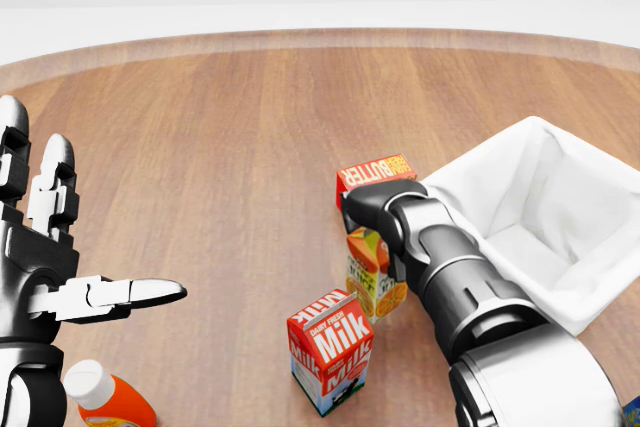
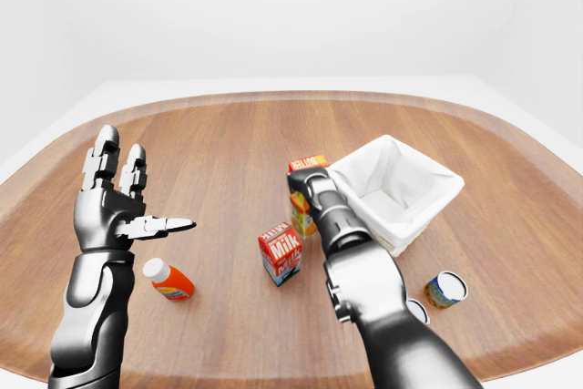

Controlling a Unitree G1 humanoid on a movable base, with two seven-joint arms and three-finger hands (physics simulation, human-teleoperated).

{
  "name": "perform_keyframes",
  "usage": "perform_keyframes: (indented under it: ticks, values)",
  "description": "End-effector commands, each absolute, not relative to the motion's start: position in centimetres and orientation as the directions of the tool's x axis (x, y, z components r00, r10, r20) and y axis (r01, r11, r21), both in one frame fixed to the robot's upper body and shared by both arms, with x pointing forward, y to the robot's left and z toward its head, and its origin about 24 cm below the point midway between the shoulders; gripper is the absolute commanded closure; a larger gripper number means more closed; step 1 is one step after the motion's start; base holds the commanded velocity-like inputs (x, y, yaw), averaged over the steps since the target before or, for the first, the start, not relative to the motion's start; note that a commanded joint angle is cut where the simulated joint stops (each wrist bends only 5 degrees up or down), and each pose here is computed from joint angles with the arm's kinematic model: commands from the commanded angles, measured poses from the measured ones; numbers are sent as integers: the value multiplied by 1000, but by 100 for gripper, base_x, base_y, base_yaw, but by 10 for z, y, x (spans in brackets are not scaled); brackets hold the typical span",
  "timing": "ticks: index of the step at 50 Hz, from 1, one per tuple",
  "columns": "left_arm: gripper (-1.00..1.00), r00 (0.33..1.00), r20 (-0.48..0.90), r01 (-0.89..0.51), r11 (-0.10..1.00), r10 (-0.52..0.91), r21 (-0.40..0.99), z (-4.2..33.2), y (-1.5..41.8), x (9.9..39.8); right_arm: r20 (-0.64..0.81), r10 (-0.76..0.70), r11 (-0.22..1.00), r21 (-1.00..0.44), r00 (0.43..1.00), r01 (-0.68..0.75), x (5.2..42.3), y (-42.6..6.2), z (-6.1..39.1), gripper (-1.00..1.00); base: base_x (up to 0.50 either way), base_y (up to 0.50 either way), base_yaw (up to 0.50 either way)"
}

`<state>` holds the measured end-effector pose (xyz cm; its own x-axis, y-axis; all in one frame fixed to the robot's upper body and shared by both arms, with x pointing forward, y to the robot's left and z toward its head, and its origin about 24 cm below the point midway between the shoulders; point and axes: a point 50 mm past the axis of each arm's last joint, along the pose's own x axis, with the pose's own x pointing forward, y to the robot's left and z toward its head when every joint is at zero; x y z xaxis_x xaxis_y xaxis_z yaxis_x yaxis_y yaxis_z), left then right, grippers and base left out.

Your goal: Pick up the orange juice, and put it in the basket.

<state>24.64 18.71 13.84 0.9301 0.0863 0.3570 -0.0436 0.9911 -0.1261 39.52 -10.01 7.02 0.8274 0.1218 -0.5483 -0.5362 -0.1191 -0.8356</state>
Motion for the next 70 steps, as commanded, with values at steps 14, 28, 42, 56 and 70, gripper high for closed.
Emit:
perform_keyframes:
  ticks: [14,28,42,56,70]
  values:
    - [-100,930,357,-44,991,87,-126,138,187,246,-519,118,-149,-852,847,-501,403,-98,90,100,0,0,0]
    - [-100,930,357,-44,991,86,-126,138,187,246,-510,111,-155,-857,853,-492,406,-98,96,100,0,0,0]
    - [-100,930,357,-43,991,86,-126,138,187,246,-500,113,-154,-862,858,-482,408,-98,104,100,0,0,0]
    - [-100,930,357,-44,991,87,-127,138,187,246,-491,116,-147,-868,863,-474,410,-97,110,100,0,0,0]
    - [-100,930,357,-43,991,86,-126,138,187,246,-481,126,-144,-874,868,-463,413,-94,119,100,0,0,0]
